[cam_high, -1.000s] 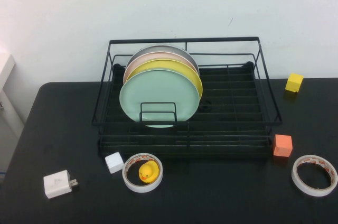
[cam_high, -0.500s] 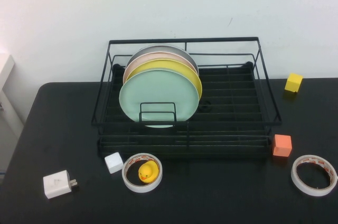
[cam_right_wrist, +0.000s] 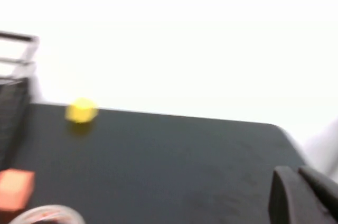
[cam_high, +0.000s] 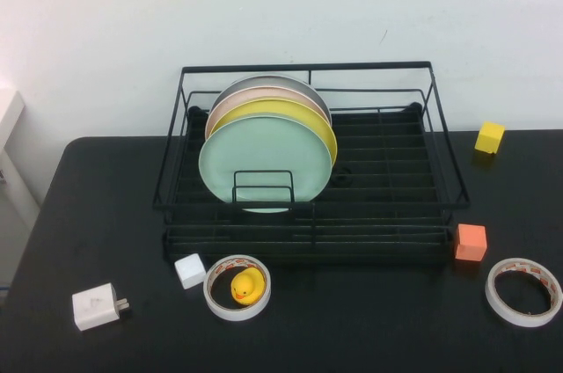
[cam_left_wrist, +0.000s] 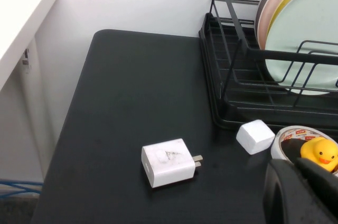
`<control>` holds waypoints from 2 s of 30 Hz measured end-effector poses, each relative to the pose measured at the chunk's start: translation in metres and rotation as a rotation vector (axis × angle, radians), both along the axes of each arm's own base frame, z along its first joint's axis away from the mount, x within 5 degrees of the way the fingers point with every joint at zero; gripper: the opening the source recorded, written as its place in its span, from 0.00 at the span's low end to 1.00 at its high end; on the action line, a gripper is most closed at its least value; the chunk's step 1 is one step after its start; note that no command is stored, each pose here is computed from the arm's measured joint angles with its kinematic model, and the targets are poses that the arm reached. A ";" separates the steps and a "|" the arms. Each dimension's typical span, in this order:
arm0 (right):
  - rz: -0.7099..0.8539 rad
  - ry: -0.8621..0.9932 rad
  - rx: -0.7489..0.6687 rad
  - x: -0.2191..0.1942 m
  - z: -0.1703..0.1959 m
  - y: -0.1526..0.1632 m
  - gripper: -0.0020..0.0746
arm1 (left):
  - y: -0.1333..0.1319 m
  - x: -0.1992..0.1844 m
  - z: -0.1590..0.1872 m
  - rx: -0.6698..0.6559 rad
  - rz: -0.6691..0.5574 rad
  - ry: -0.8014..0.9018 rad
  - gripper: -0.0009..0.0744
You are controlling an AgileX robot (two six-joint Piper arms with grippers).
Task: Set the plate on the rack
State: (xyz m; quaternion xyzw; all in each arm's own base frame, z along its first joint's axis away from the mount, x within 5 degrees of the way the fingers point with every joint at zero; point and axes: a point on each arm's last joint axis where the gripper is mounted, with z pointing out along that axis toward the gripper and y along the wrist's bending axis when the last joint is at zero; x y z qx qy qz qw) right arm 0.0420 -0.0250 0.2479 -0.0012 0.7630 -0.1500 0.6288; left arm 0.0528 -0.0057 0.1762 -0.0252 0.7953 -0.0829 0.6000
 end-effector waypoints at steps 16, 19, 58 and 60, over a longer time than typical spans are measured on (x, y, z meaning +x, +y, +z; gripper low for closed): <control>-0.064 -0.052 -0.032 -0.005 0.004 0.002 0.02 | 0.000 0.000 0.000 0.000 0.000 0.000 0.01; 0.028 -0.027 -0.075 -0.006 0.001 0.009 0.02 | 0.000 0.000 0.000 0.000 0.000 0.000 0.01; 0.118 0.146 0.134 0.009 -0.077 0.020 0.02 | 0.000 0.000 0.000 0.003 0.000 -0.002 0.01; 0.118 0.146 0.134 0.009 -0.077 0.020 0.02 | 0.000 0.000 0.000 0.003 0.000 -0.002 0.01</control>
